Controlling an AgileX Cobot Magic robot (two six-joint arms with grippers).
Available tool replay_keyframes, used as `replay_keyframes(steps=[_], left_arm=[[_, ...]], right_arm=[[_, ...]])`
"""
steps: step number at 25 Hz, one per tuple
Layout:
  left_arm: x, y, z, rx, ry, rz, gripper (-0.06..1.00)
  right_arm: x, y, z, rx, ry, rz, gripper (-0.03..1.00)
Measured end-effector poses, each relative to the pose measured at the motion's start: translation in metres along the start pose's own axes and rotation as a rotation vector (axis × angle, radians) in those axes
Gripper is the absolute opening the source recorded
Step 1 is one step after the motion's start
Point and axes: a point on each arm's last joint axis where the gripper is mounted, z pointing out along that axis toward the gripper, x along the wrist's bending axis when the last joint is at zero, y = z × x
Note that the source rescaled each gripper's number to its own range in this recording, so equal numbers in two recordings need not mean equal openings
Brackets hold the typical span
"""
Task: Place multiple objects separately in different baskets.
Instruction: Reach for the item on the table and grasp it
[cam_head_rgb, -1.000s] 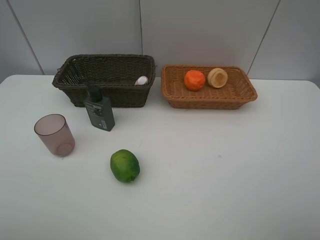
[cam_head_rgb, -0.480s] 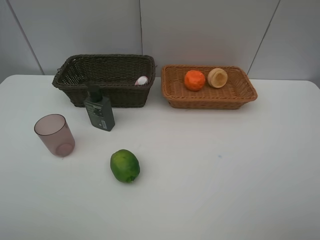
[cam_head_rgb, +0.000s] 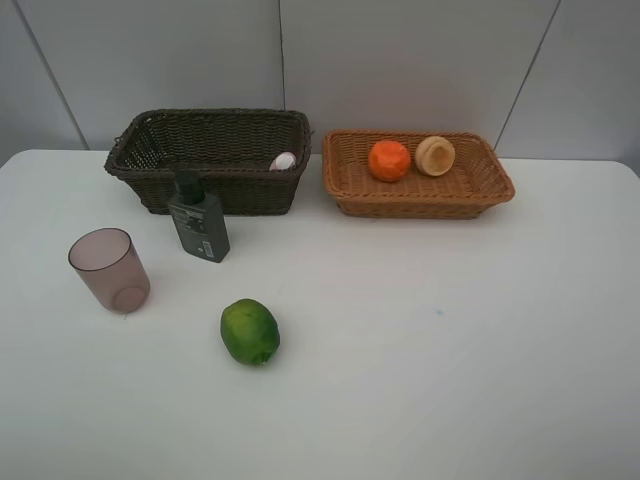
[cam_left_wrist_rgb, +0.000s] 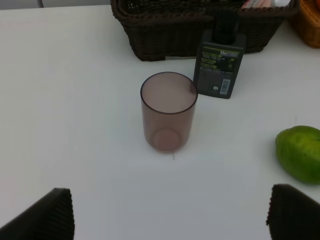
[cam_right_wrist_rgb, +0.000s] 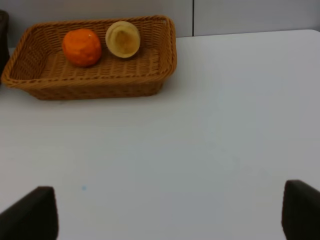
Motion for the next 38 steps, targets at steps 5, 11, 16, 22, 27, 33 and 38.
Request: replay_keyframes(steps=[5,11,16,22,27,33,38], left_arm=[[0.0,0.0,0.0,0.0,0.0,0.0,1.0],[0.0,0.0,0.0,0.0,0.0,0.0,1.0],[0.0,0.0,0.0,0.0,0.0,0.0,1.0],[0.0,0.0,0.0,0.0,0.0,0.0,1.0],[0.0,0.0,0.0,0.0,0.0,0.0,1.0],[0.0,0.0,0.0,0.0,0.0,0.0,1.0],[0.0,0.0,0.0,0.0,0.0,0.0,1.0]], right_arm=[[0.0,0.0,0.0,0.0,0.0,0.0,0.97],[0.0,0.0,0.0,0.0,0.0,0.0,0.97],[0.0,0.0,0.0,0.0,0.0,0.0,0.97],[0.0,0.0,0.0,0.0,0.0,0.0,0.97],[0.0,0.0,0.0,0.0,0.0,0.0,0.97],[0.0,0.0,0.0,0.0,0.0,0.0,0.97],[0.0,0.0,0.0,0.0,0.0,0.0,0.97]])
